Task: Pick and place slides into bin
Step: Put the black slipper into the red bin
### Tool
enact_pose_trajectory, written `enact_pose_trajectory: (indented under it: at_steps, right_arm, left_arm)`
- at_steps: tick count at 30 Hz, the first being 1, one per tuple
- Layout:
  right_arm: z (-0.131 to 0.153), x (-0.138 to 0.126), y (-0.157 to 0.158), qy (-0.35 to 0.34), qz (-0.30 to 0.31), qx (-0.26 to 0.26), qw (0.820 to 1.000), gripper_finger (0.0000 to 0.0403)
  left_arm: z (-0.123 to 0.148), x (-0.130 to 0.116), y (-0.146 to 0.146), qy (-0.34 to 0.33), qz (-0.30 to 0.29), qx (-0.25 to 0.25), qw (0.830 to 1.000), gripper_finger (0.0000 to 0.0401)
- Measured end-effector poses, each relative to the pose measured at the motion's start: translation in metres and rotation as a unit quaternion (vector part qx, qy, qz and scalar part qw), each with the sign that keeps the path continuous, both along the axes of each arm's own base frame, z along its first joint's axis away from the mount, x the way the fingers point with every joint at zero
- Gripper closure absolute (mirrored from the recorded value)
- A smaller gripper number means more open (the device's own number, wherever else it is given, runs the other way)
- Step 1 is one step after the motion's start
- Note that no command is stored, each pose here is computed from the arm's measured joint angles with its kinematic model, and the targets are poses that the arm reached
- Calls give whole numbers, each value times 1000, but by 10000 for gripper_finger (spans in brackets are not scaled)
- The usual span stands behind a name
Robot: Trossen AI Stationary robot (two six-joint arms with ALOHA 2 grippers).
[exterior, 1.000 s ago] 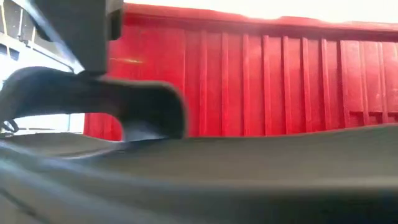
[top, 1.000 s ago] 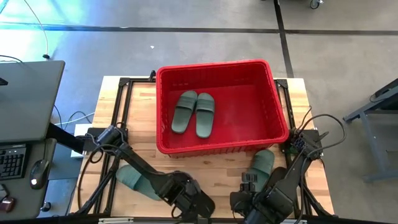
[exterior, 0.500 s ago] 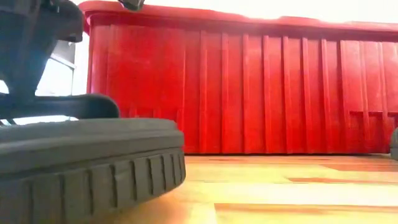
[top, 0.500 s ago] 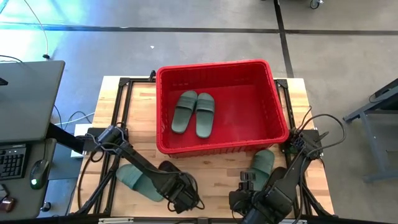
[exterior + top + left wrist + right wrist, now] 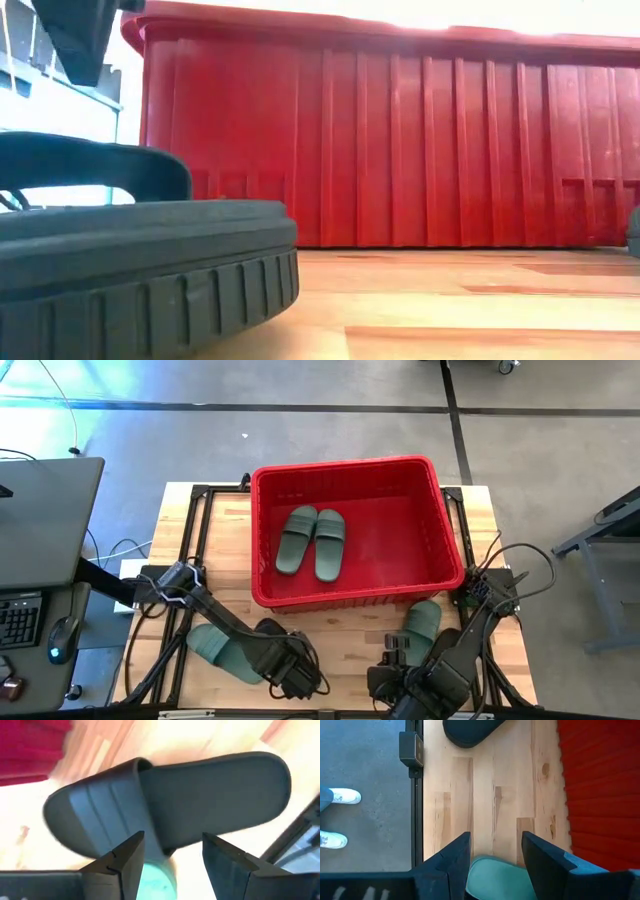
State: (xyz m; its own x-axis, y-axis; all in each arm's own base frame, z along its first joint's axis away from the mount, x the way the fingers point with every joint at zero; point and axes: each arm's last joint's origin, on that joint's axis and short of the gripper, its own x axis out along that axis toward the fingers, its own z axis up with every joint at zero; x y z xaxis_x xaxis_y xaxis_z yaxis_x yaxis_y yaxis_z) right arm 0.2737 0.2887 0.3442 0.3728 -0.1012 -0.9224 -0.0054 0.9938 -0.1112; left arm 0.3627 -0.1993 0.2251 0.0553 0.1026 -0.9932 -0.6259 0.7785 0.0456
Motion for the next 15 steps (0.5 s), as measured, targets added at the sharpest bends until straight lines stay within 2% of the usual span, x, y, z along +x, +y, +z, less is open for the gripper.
enact_pose_trajectory:
  at_steps: [3, 9, 15]
  right_arm:
    - [0, 1, 0, -6, -2, -4, 1000, 235]
    - [0, 3, -1, -9, -5, -3, 1000, 235]
    - [0, 5, -2, -12, -7, -1, 1000, 235]
  left_arm:
    - [-21, 3, -1, 35, 0, 18, 999, 220]
    - [-44, -2, 0, 113, 9, 52, 992, 220]
    - [-46, -8, 4, 148, 35, 81, 985, 220]
